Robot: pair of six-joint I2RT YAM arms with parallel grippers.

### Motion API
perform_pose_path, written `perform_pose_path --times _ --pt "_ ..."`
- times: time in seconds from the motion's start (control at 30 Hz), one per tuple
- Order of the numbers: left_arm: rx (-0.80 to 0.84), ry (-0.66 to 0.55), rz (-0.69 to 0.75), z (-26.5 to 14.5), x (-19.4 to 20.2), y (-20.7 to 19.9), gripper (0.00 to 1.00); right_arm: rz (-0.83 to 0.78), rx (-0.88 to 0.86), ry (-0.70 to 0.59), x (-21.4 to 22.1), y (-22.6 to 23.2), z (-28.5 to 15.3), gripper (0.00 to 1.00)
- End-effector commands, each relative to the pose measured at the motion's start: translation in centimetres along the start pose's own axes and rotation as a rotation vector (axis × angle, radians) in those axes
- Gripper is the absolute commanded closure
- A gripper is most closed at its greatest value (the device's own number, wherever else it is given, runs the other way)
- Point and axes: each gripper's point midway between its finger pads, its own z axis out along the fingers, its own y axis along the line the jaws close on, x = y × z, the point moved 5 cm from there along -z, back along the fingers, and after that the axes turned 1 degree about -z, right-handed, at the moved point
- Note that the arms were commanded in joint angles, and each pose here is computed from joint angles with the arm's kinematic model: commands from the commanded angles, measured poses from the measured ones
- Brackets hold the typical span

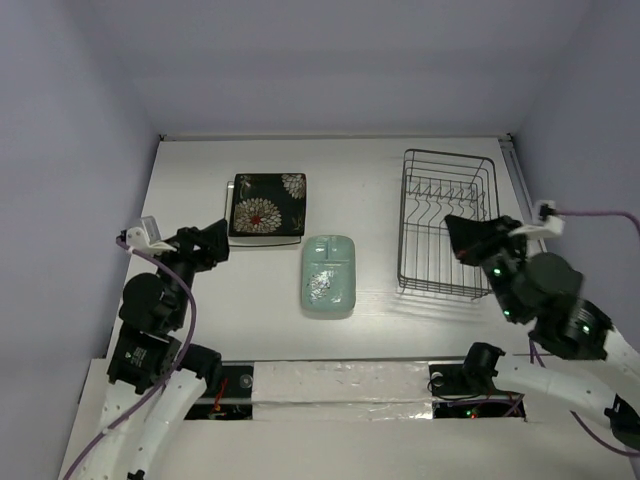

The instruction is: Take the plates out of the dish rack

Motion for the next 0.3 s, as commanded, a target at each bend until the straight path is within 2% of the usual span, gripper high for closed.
perform_pose_path --times 0.0,0.03,0.07,0.13,0.17,0.2,0.27 --pt "0.056 -0.088 0.047 -0.9 -5.4 -2.7 0.29 0.112 0.003 -0.206 -5.8 -1.1 -2.4 0.80" --pt "0.062 -0.101 0.061 -1.2 -6.1 -3.0 0.29 0.150 -0.020 -0.244 -6.9 -1.8 -3.5 0.75" --pt "0.068 -0.113 0.067 -1.4 -6.7 -3.3 0.29 0.165 -0.035 -0.259 -6.8 -2.1 -3.7 0.63" --pt "0.083 -0.145 0.070 -2.0 -8.0 -3.8 0.29 0.162 -0.037 -0.270 -6.6 -2.7 -3.9 0.48" --pt "0.086 -0.152 0.073 -2.1 -8.0 -3.8 0.30 0.139 -0.005 -0.262 -6.0 -3.2 -3.6 0.37" --pt "0.087 -0.154 0.075 -1.9 -7.6 -3.5 0.33 0.118 0.016 -0.251 -5.5 -3.4 -3.4 0.32" --pt "0.093 -0.165 0.075 -1.8 -7.1 -3.3 0.32 0.078 0.055 -0.209 -4.4 -3.7 -2.8 0.24"
